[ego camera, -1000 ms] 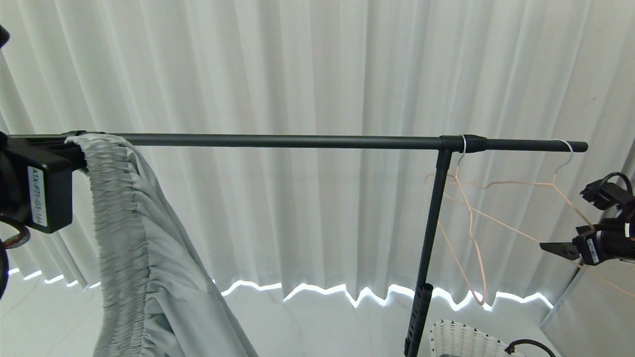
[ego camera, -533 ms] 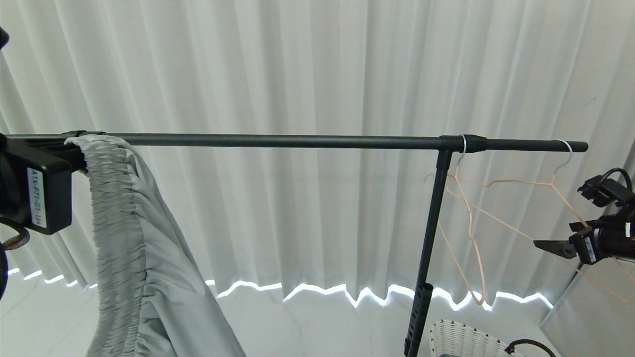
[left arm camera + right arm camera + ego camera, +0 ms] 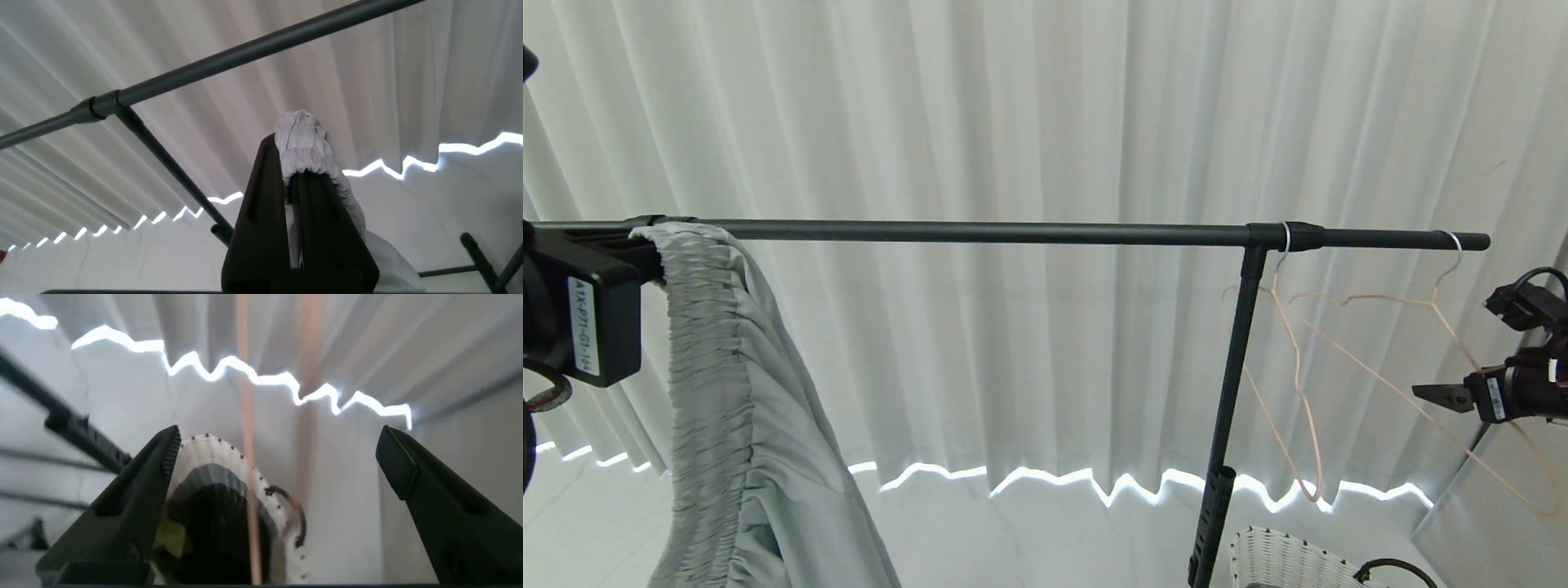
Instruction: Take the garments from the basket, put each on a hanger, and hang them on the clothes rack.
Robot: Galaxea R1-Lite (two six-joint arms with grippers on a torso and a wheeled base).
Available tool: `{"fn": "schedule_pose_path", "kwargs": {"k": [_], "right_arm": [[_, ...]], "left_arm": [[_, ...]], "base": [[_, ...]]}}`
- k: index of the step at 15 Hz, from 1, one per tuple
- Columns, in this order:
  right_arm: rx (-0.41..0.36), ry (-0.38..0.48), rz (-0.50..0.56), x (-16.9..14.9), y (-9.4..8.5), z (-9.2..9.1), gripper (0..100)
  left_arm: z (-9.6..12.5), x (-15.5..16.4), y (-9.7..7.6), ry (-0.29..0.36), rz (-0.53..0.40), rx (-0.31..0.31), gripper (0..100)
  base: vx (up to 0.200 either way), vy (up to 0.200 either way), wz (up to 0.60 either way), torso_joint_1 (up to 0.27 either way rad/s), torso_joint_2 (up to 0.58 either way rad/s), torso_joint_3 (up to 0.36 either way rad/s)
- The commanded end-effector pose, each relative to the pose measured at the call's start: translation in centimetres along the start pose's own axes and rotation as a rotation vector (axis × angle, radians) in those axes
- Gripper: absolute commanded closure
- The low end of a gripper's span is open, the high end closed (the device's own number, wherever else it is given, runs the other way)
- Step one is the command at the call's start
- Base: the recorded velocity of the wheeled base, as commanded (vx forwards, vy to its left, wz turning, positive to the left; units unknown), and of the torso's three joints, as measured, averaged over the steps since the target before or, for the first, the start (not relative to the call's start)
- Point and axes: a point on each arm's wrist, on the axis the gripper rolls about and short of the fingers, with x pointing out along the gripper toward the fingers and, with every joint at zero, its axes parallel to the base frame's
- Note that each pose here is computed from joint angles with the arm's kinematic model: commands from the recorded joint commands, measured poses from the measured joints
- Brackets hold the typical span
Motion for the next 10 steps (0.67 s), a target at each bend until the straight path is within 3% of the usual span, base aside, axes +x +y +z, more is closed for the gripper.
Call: {"fn": "schedule_pose_path", "kwargs": {"k": [1,6,10], "right_arm": [[0.042,0.017,-0.038,0.9,0.0,0.5,0],[0.059,0.072,-0.047,2.5,0.9,0.1,0],[0.143,0.12,-0.116,3.5,3.1,0.2,0]], "left_arm": [[0.0,0.0,0.0,0.001,0.0,0.001,100],[0.0,0.0,0.0,0.0,-0.001,0.002,100],[0.1,0.1,-0.1,0.001,-0.002,0.002,100]], "base": [[0.0,0.0,0.0,0.0,0.0,0.0],[0.0,0.0,0.0,0.0,0.0,0.0],[0.0,0.0,0.0,0.0,0.0,0.0]]}}
